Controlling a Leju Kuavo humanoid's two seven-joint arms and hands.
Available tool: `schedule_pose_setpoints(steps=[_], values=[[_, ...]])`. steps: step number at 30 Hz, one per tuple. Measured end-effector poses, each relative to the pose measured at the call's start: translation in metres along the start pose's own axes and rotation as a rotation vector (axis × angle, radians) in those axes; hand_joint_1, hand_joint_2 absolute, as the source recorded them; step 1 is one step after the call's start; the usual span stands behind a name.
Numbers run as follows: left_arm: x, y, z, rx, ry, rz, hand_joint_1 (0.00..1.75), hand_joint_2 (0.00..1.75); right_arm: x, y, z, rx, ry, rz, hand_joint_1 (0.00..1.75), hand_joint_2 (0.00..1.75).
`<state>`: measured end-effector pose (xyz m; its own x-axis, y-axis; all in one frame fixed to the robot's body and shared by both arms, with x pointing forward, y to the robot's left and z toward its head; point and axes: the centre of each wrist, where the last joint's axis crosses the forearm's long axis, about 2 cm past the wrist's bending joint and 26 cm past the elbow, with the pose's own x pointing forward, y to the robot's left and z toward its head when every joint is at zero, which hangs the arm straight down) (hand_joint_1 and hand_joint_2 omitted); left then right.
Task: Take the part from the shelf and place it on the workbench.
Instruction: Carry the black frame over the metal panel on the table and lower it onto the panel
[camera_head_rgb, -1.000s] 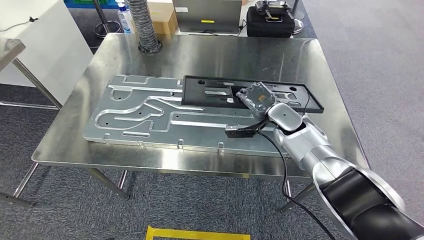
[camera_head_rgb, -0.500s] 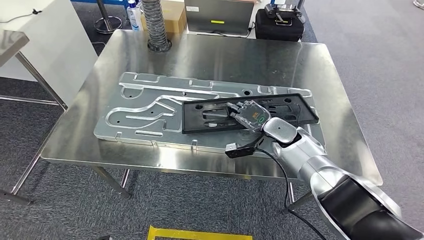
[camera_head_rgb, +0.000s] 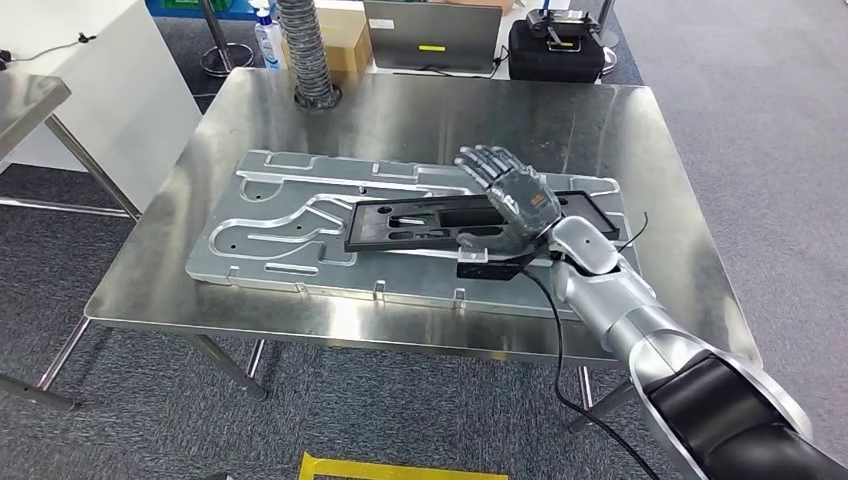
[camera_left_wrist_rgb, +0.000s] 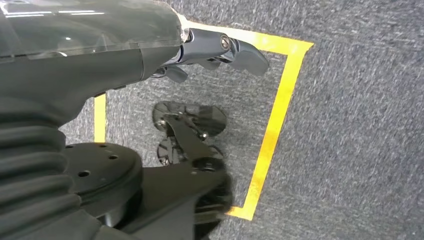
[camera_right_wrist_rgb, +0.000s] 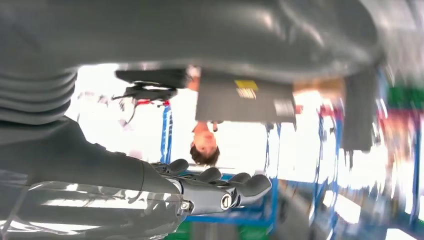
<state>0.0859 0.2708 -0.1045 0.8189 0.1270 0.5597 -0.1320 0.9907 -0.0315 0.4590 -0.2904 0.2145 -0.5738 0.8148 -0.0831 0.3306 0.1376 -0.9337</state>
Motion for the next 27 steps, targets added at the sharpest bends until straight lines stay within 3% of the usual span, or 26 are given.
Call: schedule_pose_setpoints(steps=[8,12,15,19,23,27], values=[[-0.010,0.005,0.004,0.016,0.018,0.017,0.00,0.00,0.030,-0.061,-0.011,-0.537,-0.080,-0.630,0.00,0.00],[-0.020,0.012,0.009,0.045,0.023,0.050,0.00,0.00,0.041,-0.112,0.005,-0.870,-0.151,-0.769,0.00,0.00],[-0.025,0.017,0.011,0.062,0.011,0.084,0.00,0.00,0.037,-0.141,0.033,-1.120,-0.063,-0.573,0.00,0.00],[-0.029,0.019,0.013,0.065,0.000,0.119,0.00,0.00,0.031,-0.152,0.096,-1.345,0.161,-0.224,0.00,0.00],[-0.031,0.019,0.014,0.062,0.003,0.136,0.00,0.00,0.031,-0.148,0.162,-1.318,0.322,0.030,0.00,0.00],[-0.031,0.021,0.014,0.056,0.007,0.137,0.00,0.00,0.034,-0.140,0.212,-1.228,0.443,0.166,0.00,0.00]])
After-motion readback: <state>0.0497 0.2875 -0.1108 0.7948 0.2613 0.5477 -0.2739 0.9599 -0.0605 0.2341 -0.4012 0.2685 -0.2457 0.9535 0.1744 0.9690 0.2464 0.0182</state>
